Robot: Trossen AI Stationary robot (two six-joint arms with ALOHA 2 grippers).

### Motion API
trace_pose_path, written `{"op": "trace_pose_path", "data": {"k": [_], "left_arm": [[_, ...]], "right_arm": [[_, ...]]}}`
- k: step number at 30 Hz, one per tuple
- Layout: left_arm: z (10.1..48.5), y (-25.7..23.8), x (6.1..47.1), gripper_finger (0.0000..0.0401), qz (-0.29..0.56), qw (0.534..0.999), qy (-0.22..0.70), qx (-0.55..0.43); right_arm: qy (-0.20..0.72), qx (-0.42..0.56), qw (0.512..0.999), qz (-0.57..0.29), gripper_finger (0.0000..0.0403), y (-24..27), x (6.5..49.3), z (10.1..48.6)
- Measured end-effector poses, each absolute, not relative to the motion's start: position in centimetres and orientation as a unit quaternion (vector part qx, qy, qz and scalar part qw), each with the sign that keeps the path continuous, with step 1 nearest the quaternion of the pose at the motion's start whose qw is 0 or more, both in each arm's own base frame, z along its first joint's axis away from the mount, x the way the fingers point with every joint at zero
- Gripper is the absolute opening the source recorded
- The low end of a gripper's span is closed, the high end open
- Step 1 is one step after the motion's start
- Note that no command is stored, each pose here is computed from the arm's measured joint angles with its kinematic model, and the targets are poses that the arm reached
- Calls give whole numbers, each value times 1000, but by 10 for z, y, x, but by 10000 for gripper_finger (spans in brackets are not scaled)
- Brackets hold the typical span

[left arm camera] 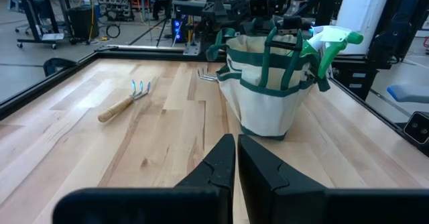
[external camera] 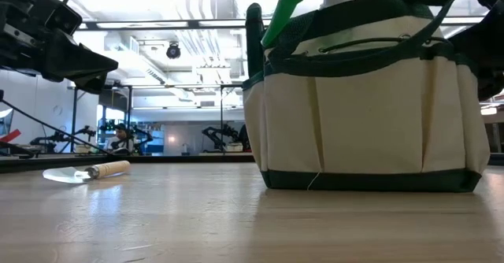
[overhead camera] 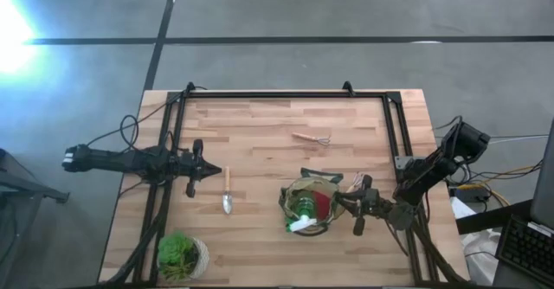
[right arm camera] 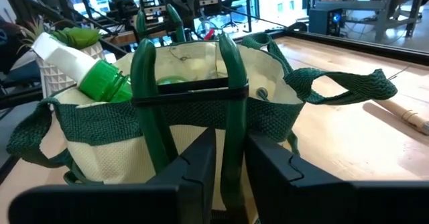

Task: Pick & Place Garden tools in Gardening bag
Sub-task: Put the shear scissors into the side pocket of the gardening bag

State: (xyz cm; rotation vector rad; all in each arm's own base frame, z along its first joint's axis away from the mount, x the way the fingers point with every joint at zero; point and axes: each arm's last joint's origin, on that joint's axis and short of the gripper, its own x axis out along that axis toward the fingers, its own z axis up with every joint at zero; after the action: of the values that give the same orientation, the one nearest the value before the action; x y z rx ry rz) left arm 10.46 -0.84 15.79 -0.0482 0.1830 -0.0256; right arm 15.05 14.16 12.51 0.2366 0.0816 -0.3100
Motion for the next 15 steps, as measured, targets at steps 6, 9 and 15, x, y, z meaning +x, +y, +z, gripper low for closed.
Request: {"op": "trace_pose_path", "data": {"k": [6, 9, 15], "left_arm": [[158, -8, 105, 23, -13, 995, 91, -24], [158, -8, 105, 23, -13, 995, 91, -24], [158, -8, 105, 23, -13, 995, 91, -24]], "right_arm": [[40, 117, 980, -155, 68, 142, 151, 125], [40, 116, 980, -155, 75, 142, 150, 125], [42, 114, 981, -153, 81, 142, 150, 125]]}}
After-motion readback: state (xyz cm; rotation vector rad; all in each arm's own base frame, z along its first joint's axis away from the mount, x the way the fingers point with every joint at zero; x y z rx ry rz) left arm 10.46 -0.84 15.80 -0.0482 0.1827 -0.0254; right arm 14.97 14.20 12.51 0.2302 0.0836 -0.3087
